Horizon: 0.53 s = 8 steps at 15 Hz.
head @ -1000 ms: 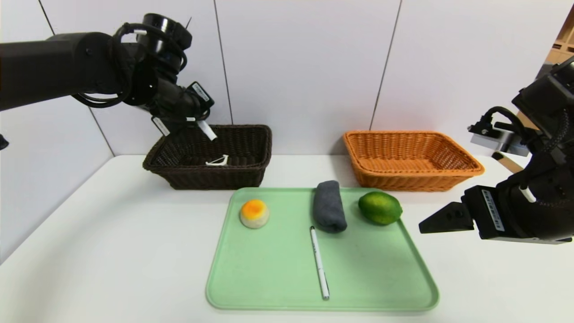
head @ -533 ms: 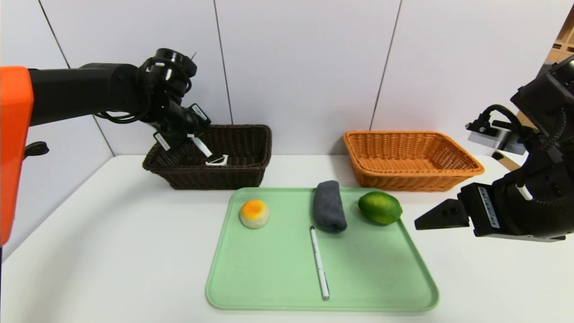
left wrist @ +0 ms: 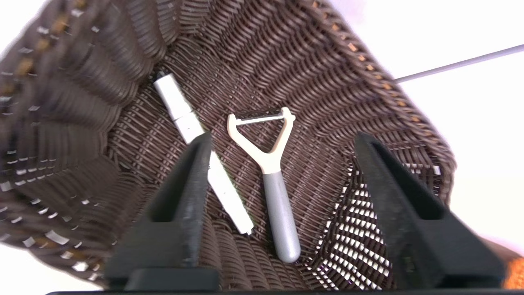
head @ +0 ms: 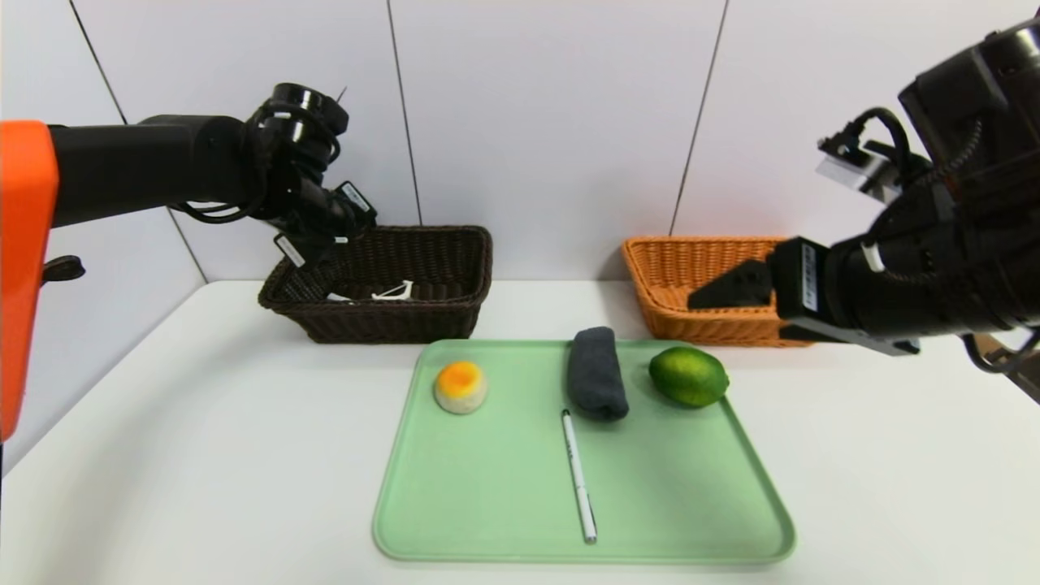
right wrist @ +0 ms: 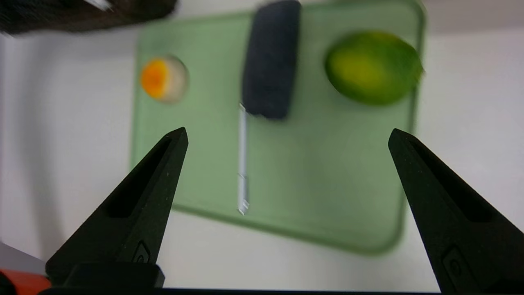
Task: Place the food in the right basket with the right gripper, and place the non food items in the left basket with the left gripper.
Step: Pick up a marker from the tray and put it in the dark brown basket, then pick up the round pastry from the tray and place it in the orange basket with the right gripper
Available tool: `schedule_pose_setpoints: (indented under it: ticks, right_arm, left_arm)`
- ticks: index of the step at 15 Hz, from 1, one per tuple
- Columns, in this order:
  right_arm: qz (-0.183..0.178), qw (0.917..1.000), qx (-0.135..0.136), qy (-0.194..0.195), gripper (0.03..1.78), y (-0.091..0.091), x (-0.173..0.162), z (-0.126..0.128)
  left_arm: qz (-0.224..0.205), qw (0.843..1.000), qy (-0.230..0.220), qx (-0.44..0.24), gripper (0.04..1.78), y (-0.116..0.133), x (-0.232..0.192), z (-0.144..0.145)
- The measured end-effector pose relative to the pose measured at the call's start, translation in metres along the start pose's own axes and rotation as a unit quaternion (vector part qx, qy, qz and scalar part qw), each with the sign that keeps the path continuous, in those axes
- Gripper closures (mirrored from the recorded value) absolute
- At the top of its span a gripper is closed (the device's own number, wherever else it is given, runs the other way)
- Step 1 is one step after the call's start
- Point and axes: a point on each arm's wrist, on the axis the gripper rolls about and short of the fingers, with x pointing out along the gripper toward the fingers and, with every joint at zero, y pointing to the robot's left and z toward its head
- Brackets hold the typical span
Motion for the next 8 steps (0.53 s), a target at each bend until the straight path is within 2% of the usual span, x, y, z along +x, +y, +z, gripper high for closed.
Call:
schedule_pose_setpoints:
  ticks: [1, 5, 8]
  right_arm:
    - [0.021, 0.9995, 0.013, -0.017, 0.12, 0.013, 0.006, 0.006]
    - [0.059, 0.9968, 0.048, 0.023, 0.12, 0.066, 0.05, -0.002]
    - [0.077, 0.995, 0.044, 0.046, 0.12, 0.102, 0.088, -0.01]
  left_arm:
    - [-0.002, 1.0, 0.002, 0.004, 0.5, -0.002, -0.008, 0.0]
    - [0.034, 0.995, 0.037, 0.082, 0.35, 0.012, -0.048, -0.011]
    - [0.053, 0.983, 0.054, 0.165, 0.27, 0.037, -0.078, -0.022]
